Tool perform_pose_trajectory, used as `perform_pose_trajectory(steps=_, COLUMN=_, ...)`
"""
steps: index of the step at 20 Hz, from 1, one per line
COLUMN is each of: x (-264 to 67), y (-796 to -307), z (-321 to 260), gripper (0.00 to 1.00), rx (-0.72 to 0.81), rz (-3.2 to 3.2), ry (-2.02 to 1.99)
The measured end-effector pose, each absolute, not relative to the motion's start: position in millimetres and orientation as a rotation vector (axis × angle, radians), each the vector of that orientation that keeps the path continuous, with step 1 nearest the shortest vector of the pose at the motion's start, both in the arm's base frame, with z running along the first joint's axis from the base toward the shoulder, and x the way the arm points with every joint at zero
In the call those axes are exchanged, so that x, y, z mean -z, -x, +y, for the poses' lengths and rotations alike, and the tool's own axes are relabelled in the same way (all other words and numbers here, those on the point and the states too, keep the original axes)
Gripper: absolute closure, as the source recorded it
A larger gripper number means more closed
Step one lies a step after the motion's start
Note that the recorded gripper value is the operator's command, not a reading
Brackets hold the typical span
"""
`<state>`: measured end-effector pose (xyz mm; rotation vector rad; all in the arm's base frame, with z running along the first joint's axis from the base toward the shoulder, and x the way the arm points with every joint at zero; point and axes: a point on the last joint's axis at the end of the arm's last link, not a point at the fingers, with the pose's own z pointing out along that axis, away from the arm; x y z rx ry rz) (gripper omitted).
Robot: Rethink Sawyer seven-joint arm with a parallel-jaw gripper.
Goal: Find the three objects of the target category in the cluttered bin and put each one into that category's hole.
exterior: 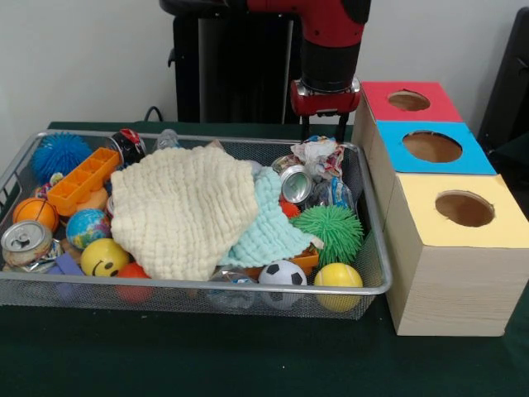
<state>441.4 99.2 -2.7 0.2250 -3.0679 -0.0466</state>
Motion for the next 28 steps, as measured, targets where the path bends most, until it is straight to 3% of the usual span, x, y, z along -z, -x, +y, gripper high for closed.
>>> perform_pose_trajectory(steps=14, x=-15, y=-447, z=97, gripper=0.00, rx=0.039, rz=-3.054, ry=-0.226)
perform_pose_trajectory(steps=28, x=-62, y=-489, z=72, gripper=0.00, rx=0.012, rz=-3.161, ry=-0.100)
